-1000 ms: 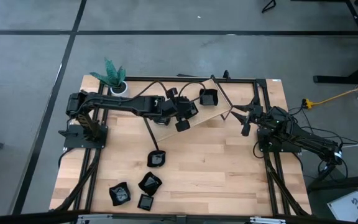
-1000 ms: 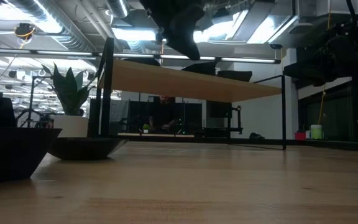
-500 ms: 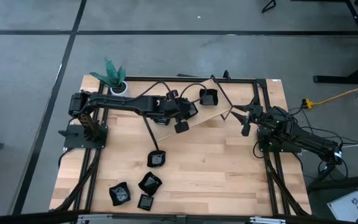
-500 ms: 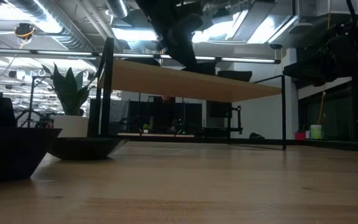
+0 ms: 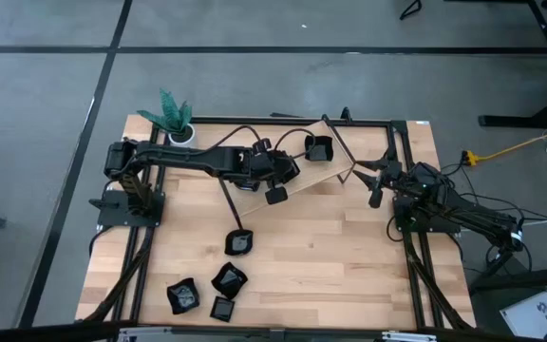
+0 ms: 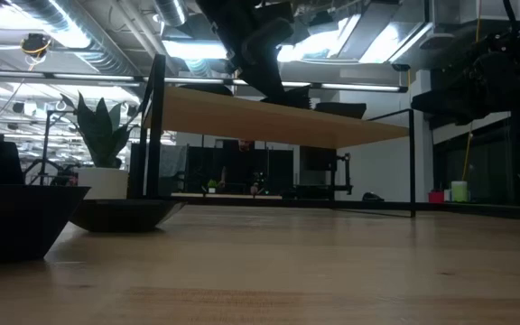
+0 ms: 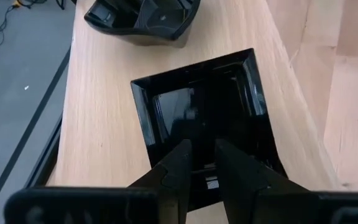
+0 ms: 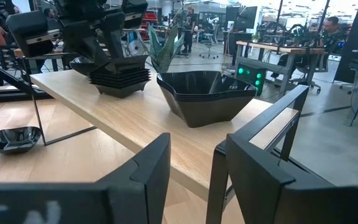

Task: Pick & Place Mini shaped plates
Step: Stack the black square plate on top of the black square plate on the shelf

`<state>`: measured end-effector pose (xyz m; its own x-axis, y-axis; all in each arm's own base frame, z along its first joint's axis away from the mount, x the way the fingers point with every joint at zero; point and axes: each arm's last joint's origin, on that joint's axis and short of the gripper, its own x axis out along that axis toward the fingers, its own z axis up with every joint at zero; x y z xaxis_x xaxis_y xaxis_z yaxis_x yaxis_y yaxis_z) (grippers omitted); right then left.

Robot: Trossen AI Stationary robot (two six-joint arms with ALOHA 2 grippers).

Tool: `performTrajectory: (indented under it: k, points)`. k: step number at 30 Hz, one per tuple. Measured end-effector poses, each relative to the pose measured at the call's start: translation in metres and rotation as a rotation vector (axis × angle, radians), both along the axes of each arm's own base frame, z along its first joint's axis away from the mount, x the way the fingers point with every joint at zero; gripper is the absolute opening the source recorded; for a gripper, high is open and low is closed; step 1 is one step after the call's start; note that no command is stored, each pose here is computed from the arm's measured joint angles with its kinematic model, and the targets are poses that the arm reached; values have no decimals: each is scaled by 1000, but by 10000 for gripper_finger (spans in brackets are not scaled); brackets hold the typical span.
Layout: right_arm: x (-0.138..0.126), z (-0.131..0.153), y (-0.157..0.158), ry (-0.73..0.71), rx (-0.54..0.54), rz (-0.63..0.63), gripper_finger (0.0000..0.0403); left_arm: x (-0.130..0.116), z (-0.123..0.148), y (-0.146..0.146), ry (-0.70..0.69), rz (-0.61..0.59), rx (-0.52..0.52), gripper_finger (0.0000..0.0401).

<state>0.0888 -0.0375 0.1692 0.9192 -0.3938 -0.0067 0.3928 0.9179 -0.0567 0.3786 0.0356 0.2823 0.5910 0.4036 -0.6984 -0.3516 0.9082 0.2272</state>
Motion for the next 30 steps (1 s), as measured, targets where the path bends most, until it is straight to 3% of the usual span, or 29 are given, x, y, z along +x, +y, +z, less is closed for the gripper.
performTrajectory:
  k: [16, 25, 30]
  points:
    - [0, 0, 0, 0, 0, 0, 154, -7, 26, -20, 44, -19, 10, 65]
    - [0, 0, 0, 0, 0, 0, 154, 6, 40, -22, -103, -42, 160, 65]
    - [0, 0, 0, 0, 0, 0, 154, 7, 37, -9, -99, -19, 137, 65]
